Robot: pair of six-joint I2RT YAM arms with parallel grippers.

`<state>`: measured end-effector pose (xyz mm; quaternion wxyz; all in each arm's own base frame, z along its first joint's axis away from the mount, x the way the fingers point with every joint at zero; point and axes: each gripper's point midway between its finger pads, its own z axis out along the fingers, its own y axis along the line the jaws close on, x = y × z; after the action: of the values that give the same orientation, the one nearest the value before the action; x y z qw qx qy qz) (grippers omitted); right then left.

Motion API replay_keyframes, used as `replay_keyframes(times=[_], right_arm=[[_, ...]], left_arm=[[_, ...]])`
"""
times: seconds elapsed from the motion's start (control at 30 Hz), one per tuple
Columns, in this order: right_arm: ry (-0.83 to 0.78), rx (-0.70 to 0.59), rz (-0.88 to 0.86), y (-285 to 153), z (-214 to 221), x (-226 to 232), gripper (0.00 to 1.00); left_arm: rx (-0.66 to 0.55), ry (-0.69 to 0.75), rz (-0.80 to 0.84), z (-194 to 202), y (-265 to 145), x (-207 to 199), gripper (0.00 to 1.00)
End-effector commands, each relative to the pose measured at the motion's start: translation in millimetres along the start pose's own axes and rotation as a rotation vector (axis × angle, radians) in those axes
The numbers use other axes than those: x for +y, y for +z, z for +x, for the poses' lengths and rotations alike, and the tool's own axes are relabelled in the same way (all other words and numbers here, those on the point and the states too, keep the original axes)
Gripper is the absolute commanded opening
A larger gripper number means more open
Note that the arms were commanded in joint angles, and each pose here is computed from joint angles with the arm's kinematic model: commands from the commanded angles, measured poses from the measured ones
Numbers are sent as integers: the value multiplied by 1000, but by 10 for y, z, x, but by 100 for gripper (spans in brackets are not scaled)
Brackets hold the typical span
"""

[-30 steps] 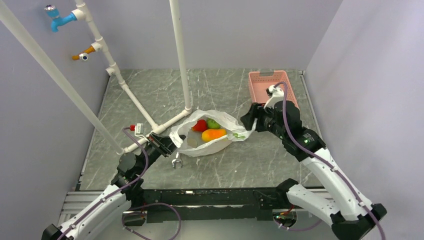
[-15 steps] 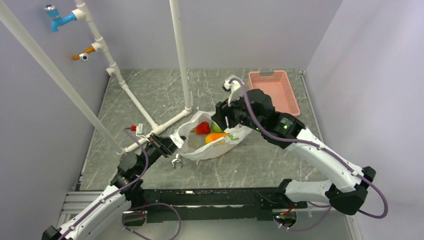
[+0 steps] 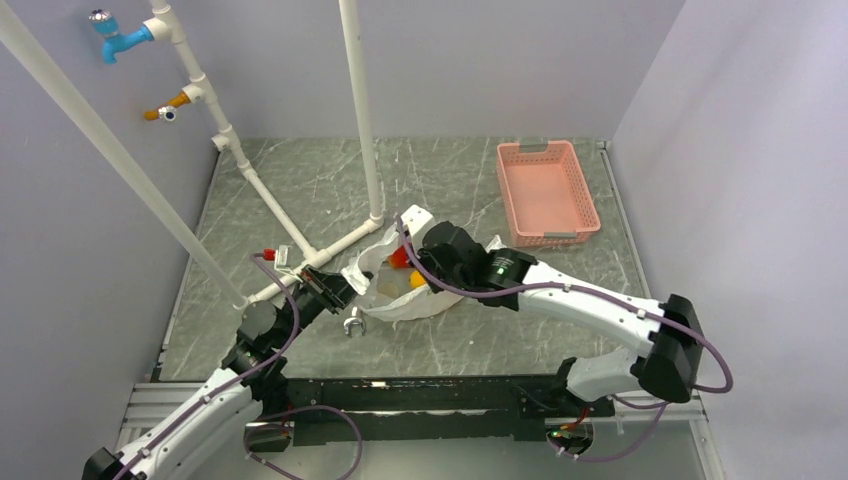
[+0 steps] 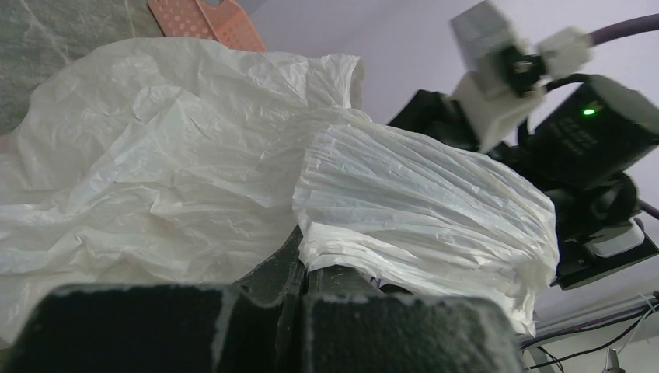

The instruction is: Take the fake fruits out of the plastic bag

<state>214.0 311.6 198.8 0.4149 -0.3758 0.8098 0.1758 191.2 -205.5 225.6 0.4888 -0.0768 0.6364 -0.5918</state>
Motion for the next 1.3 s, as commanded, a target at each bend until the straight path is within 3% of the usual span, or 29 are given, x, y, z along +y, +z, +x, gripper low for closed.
replay_keyframes(times=[0.0, 0.13, 0.2, 0.27, 0.3, 0.37, 0.53, 0.73, 0.9, 1.1, 1.27], right_arm=[[-46, 50, 224, 178, 194, -403, 23], [-27, 128, 243, 95, 443, -437, 41], [-7, 165, 254, 2, 569, -458, 58], [36, 224, 282, -73, 758, -488, 95], [90, 248, 337, -116, 864, -550, 99], [181, 282, 351, -136, 1116, -556, 100], [436, 56, 326, -156, 1207, -514, 100], [565, -174, 340, -151, 1214, -625, 100], [543, -311, 229, 43, 1178, -493, 100], [366, -295, 162, -86, 582, -340, 100], [410, -290, -74, -211, 276, 83, 100]], left_arm=[[-49, 41, 74, -176, 14, -258, 0], [-47, 41, 77, -167, 5, -261, 0], [-53, 43, 78, -178, -1, -267, 0], [-58, 53, 73, -197, -7, -272, 0], [-61, 58, 71, -208, -12, -277, 0], [-74, 64, 60, -237, -24, -273, 0], [-127, 46, -8, -290, -80, -112, 0], [-149, 4, -82, -244, -153, 128, 0], [-162, -8, -87, -219, -142, 214, 0], [-32, 43, -5, -101, -10, -49, 0], [-8, 34, 87, -58, 22, -199, 0]])
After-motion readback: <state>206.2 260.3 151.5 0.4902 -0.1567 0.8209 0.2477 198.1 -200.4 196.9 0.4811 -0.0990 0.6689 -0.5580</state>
